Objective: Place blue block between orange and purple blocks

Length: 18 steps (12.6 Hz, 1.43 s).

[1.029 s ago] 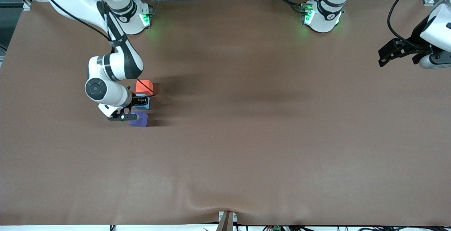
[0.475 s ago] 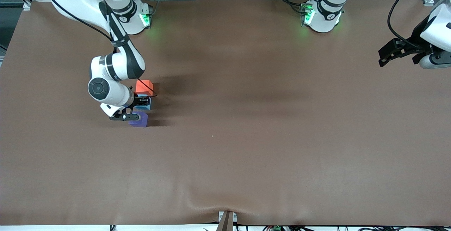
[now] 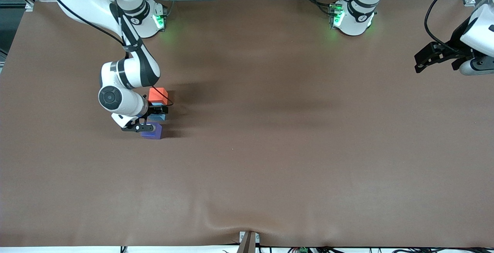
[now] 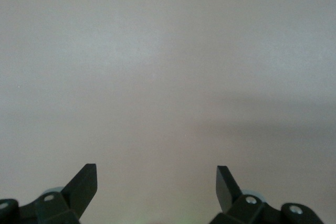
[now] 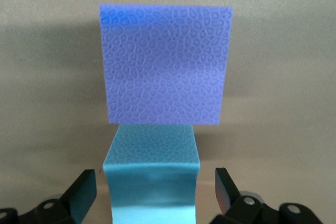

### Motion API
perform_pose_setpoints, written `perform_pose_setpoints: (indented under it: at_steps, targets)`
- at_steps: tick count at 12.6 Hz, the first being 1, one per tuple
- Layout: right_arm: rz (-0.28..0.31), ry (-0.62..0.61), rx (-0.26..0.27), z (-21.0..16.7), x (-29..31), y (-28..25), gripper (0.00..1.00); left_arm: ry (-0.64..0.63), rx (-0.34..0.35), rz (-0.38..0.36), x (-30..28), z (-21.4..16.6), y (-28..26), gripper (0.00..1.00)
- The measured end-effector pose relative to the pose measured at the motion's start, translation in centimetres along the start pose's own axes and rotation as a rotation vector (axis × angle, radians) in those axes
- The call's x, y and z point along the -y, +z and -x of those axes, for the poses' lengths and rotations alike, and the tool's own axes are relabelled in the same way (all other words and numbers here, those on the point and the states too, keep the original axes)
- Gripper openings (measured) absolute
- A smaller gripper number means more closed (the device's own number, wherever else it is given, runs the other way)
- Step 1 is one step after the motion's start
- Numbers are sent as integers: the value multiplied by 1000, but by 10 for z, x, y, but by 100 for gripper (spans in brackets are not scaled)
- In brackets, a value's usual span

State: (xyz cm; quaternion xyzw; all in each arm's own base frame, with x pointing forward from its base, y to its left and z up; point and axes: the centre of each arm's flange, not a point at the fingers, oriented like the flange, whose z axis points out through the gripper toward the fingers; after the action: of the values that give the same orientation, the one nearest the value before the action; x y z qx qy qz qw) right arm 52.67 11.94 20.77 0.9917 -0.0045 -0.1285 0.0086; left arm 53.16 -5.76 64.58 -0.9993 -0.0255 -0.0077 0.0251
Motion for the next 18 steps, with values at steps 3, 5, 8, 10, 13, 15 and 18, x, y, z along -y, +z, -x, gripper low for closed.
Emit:
perform_pose_setpoints:
  at_steps: [3,5,8,10,13,15,18]
  targets:
    - [0,48,30,-10,8,-46,100,0,1,0,0,0,0,100]
    - [-9,64,12,-22,19,-100,100,0,-1,0,0,1,-1,100]
    - [-44,52,-106,-40,31,-202,100,0,3,-2,0,4,-4,100]
    - [-67,47,-193,-48,35,-249,100,-1,8,-4,1,6,-5,100]
    - [-92,72,-288,-58,20,-297,100,-1,8,-4,0,7,-5,100]
    - [-106,115,-329,-61,-11,-327,100,0,15,-6,0,9,-6,100]
    - [-94,164,-255,-44,-53,-367,100,7,23,-9,-4,13,-9,100]
